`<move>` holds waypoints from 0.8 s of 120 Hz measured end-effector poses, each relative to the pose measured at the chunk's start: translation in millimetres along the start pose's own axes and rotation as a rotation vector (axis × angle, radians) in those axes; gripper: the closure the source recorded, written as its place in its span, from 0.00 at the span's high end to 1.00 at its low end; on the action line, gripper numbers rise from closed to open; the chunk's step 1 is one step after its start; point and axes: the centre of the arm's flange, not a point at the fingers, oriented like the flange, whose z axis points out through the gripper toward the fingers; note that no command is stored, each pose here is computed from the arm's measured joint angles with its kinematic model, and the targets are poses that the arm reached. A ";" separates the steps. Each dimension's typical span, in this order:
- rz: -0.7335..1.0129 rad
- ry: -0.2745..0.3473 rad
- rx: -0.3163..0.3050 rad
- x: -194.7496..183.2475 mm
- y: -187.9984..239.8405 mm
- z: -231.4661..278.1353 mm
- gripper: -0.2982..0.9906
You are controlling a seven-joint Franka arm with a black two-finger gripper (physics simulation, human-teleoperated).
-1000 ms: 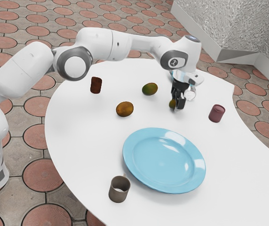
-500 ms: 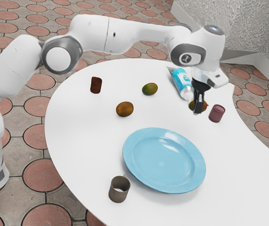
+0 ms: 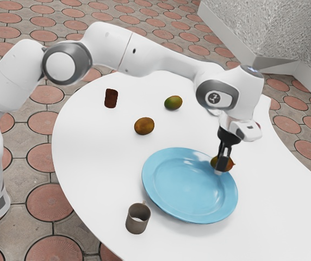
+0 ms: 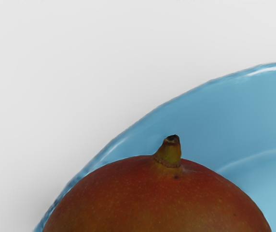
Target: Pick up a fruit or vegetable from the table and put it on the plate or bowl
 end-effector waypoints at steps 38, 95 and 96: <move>0.085 0.014 0.015 -7.7 78.6 -24.8 0.43; 0.018 0.017 -0.019 -22.7 65.1 -6.9 0.69; 0.018 0.018 -0.019 -22.7 65.1 -7.1 0.70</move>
